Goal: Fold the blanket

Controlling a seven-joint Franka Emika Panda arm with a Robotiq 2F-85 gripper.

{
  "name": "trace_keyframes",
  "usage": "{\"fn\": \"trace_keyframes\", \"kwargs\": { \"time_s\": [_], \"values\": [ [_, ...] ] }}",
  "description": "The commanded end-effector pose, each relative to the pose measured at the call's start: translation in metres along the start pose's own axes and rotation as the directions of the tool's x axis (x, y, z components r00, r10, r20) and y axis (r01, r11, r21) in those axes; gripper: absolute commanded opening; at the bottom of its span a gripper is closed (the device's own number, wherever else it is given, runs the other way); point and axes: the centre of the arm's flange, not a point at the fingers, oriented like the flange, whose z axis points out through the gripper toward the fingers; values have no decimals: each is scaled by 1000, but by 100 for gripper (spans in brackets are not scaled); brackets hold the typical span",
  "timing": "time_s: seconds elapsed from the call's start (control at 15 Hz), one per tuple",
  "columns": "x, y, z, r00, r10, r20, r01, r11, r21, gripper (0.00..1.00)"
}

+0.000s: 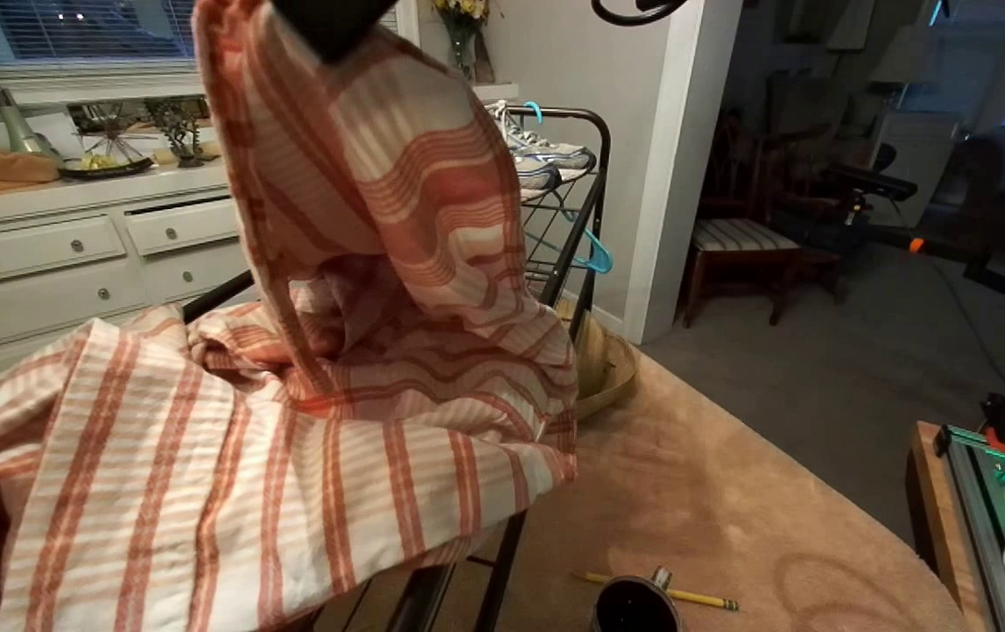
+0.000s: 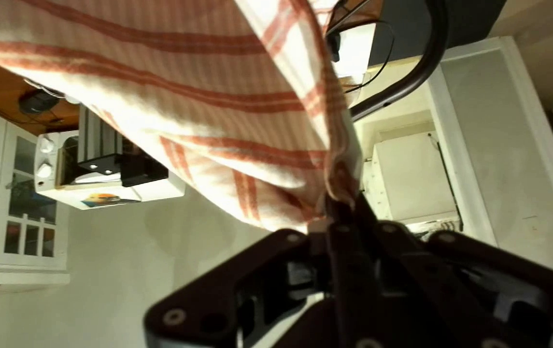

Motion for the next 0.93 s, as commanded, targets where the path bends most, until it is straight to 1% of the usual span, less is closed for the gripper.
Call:
{"fn": "trace_keyframes", "kwargs": {
  "time_s": [0.0,0.27,0.47,0.67,0.87],
  "values": [
    [-11,-21,18,993,-112,25,111,992,54,1],
    [-23,-39,54,974,-218,52,216,975,52,1],
    [-37,-43,85,958,-277,71,275,961,40,1],
    [-51,-40,114,950,-298,89,299,954,7,1],
    [-66,-37,134,942,-313,120,316,949,-12,1]
  ]
}}
